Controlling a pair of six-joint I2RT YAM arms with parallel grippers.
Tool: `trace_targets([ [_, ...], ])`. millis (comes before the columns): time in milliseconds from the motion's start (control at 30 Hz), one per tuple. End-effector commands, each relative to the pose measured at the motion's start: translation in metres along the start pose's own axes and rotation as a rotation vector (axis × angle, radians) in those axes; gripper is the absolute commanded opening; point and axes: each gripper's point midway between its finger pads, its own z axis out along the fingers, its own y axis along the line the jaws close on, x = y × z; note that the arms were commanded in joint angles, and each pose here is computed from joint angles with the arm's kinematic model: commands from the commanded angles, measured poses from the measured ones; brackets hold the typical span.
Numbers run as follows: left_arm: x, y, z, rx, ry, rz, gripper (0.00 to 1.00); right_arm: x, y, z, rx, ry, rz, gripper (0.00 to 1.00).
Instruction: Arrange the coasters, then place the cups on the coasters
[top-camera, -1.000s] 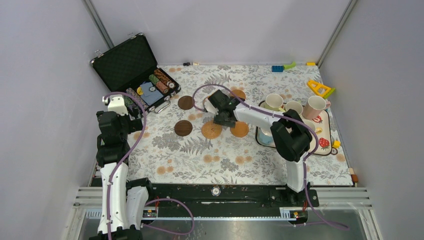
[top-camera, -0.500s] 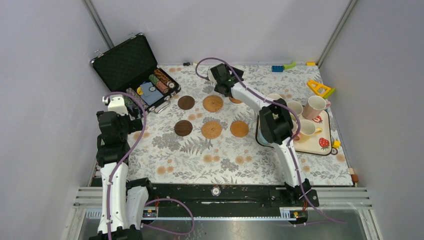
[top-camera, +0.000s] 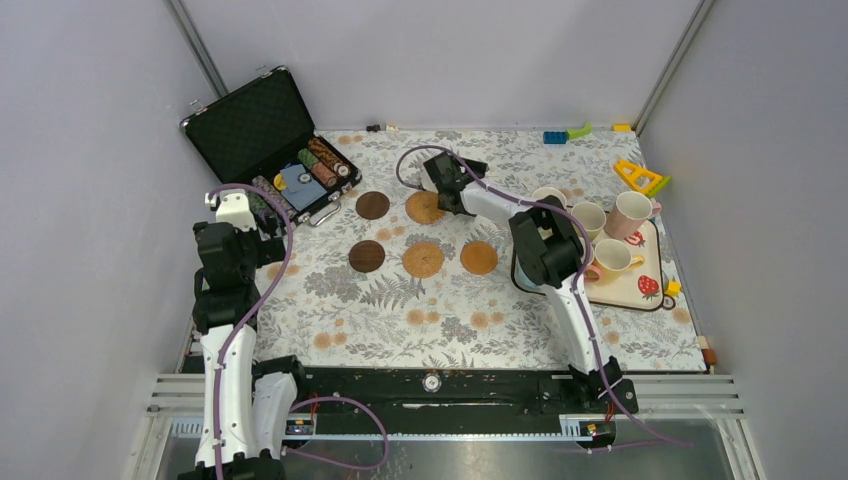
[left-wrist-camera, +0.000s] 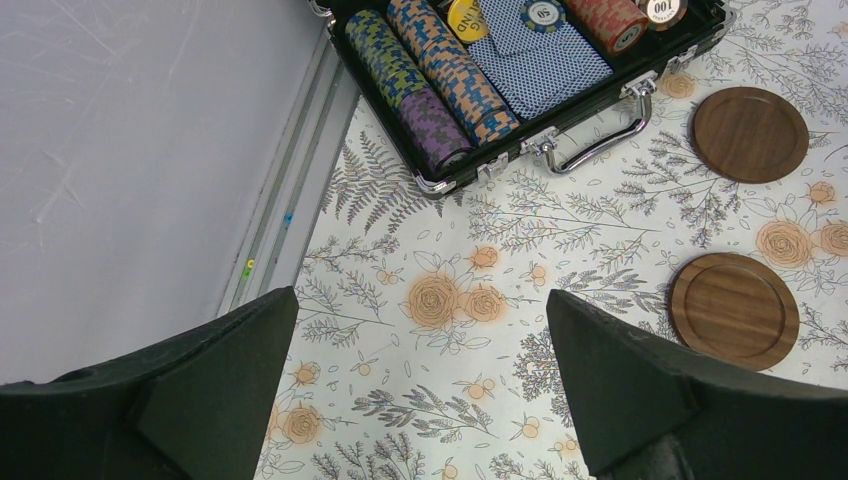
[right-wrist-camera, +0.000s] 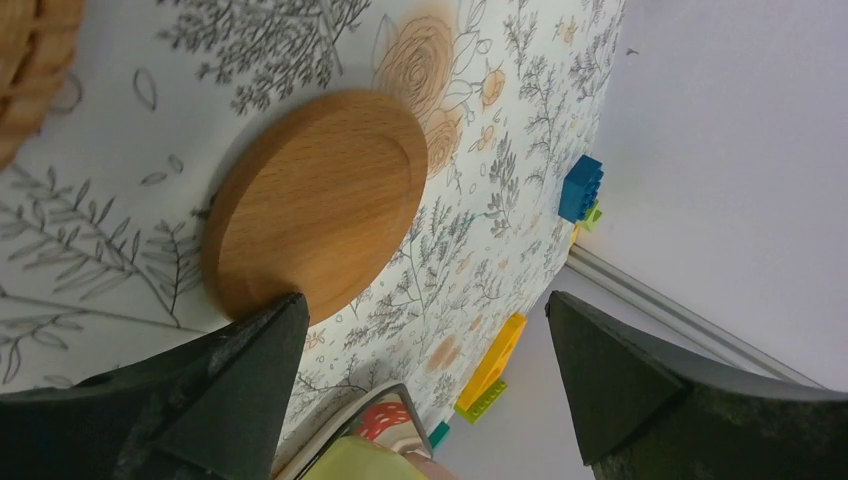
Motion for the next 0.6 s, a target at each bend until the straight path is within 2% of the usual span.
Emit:
trace_targets([
  [0,-0.010,0.000,0.001,0.006,-0.035,0.000,0.99,0.000,0.007,-0.012,-0.046,-0.054,-0.018,0.98],
  [333,-0.011,0.001,0.001,0.003,-0.037,-0.001,0.99,0.009,0.022,-0.034,-0.129,-0.125,0.012,0.98],
  [567,-0.011,0.001,0.000,0.003,-0.038,-0.001,0.99,0.000,0.022,-0.039,-0.139,-0.159,0.067,0.98],
])
